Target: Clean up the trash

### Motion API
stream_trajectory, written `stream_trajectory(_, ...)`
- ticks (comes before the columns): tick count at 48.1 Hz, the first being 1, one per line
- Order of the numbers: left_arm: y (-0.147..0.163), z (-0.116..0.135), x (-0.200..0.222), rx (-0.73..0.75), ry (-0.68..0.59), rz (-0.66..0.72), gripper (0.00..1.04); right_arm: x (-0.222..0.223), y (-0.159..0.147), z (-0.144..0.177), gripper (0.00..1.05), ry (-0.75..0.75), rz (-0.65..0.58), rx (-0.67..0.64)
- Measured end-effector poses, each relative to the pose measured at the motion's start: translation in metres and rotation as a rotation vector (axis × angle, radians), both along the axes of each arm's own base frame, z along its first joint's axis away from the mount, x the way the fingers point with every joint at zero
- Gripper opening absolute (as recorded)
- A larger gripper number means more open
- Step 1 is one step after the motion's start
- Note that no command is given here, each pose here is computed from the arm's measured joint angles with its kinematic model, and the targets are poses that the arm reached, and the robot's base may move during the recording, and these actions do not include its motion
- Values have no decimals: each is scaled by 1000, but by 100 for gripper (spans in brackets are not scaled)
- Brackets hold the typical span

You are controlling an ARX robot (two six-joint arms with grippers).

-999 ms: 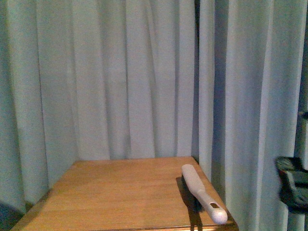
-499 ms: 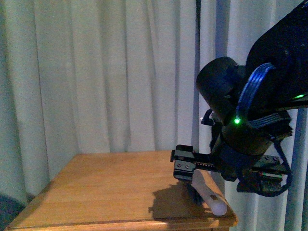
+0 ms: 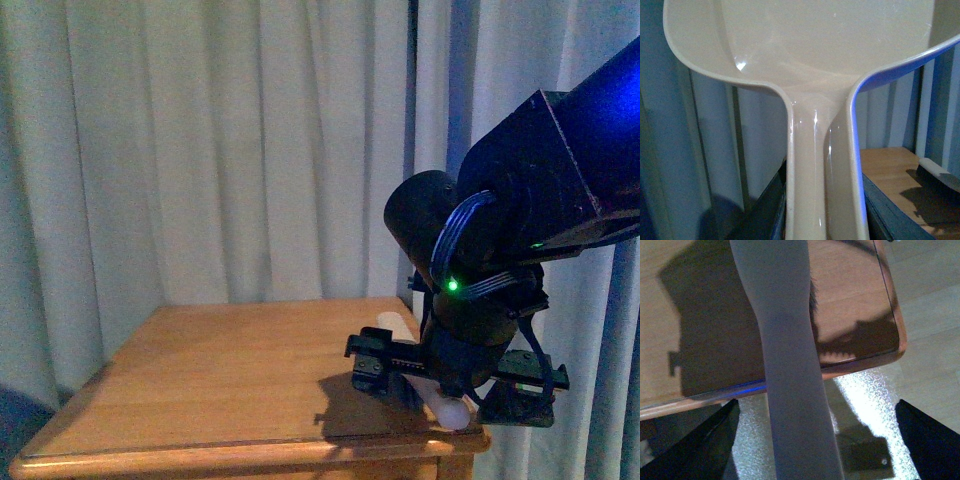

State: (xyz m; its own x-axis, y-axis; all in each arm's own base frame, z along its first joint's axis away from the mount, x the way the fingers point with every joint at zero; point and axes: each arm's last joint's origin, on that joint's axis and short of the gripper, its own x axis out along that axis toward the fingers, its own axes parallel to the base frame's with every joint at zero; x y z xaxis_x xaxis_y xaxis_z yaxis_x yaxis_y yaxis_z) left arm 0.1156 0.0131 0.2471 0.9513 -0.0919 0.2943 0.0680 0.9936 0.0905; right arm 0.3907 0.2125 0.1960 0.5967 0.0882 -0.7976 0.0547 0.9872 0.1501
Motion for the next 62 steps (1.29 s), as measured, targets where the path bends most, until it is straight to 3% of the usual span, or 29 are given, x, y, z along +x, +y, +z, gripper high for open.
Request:
stream_trajectory(5,0,0,0,0,0,0,27,1,0,0,81,-8,-4,7)
stream_trajectory(18,0,0,0,0,0,0,27,3,-1,2,29,-11,14,42)
stream_trajectory(21,0,0,0,0,0,0,27,2,-2,1,22,-7,14,43)
stream_trajectory(36,0,0,0,0,0,0,27,-1,-6,9,21,-42,32,58)
stream_trajectory(47,0,0,0,0,0,0,27,-23,-20,51,21,-305,94,30)
stream_trajectory(54,0,0,0,0,0,0,27,-79,-51,105,21,-585,131,1)
stream_trajectory(62,0,0,0,0,0,0,27,-130,-80,125,21,-765,118,-44)
